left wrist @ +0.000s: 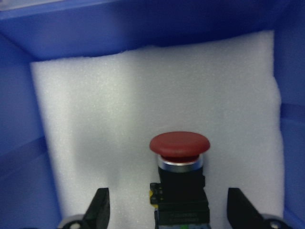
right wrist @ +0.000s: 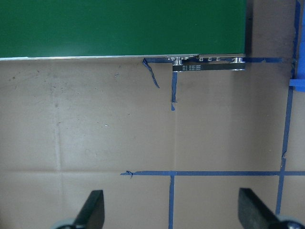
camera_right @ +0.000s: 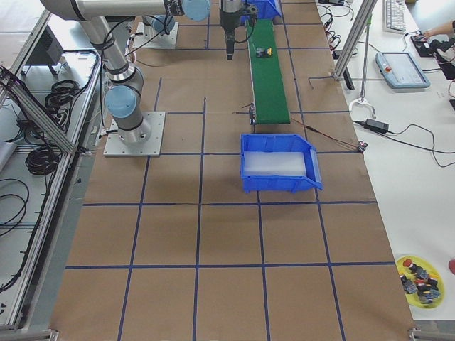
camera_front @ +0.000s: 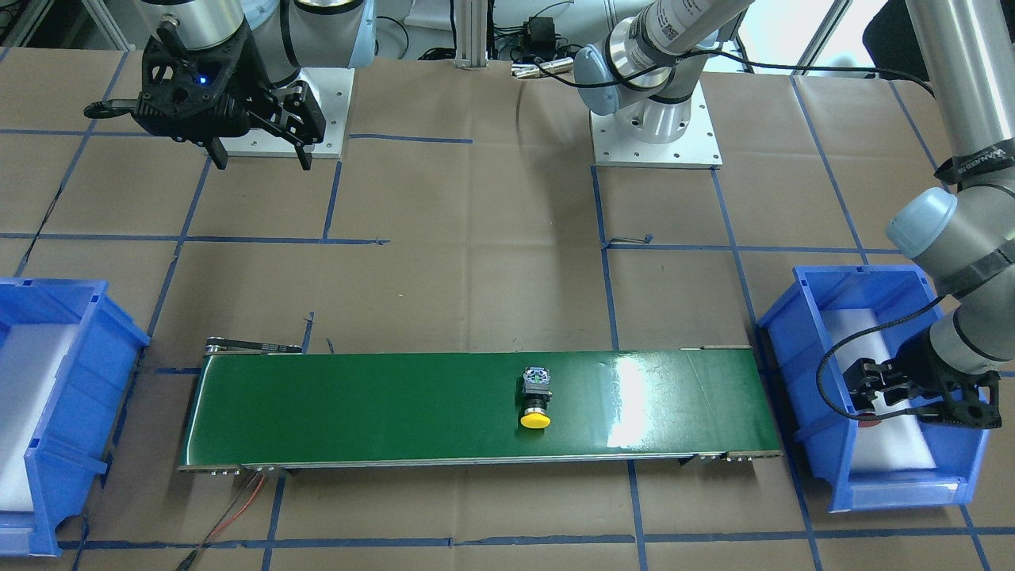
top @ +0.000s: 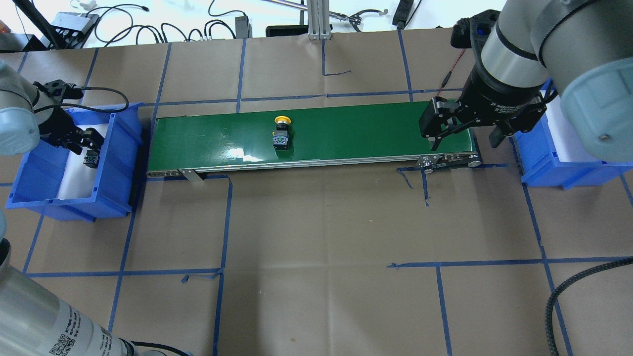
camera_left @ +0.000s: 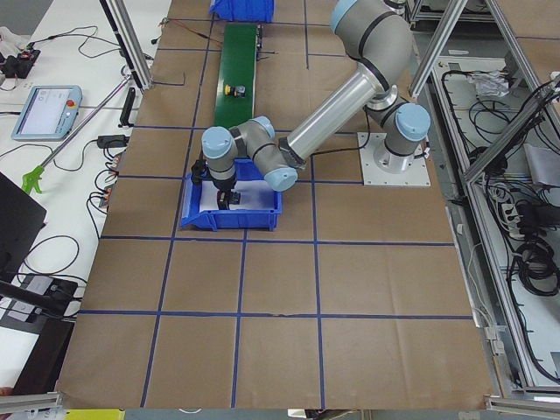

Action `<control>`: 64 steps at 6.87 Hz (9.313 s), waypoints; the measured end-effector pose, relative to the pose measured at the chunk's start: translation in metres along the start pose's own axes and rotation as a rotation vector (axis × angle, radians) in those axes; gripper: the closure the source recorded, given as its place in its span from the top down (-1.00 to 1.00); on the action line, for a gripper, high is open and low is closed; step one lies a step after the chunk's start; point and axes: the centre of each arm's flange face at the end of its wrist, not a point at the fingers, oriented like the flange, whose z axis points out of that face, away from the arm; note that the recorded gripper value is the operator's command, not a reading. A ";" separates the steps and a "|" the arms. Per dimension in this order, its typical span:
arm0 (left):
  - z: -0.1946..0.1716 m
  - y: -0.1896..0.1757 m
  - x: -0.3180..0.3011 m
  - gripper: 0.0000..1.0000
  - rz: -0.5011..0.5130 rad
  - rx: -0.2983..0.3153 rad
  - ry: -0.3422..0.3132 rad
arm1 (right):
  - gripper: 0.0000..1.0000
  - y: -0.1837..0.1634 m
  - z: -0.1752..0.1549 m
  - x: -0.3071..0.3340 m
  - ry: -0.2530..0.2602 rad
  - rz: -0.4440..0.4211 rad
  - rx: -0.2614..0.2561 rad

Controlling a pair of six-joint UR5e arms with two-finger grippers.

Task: Transport two buttons from left to right
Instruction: 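Grasp the red-capped button in the bin with the left gripper, then carry the red button to the belt while the right gripper descends, then release the red button on the belt while the right gripper grasps the yellow button, then carry the yellow button with the right gripper into the foam-lined bin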

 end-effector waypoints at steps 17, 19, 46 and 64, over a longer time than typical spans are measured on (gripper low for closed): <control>-0.158 -0.027 0.199 -0.98 -0.111 -0.017 0.027 | 1.00 -0.067 0.055 -0.005 -0.003 -0.006 0.072; -0.146 -0.026 0.250 -0.98 -0.141 -0.031 0.029 | 1.00 -0.072 0.060 -0.006 -0.004 -0.008 0.062; -0.237 0.088 0.345 1.00 -0.099 -0.030 0.023 | 0.60 -0.171 0.229 -0.006 -0.026 0.161 0.051; -0.242 0.079 0.349 1.00 -0.099 0.029 -0.009 | -0.92 -0.143 0.178 0.374 -0.002 -0.153 0.120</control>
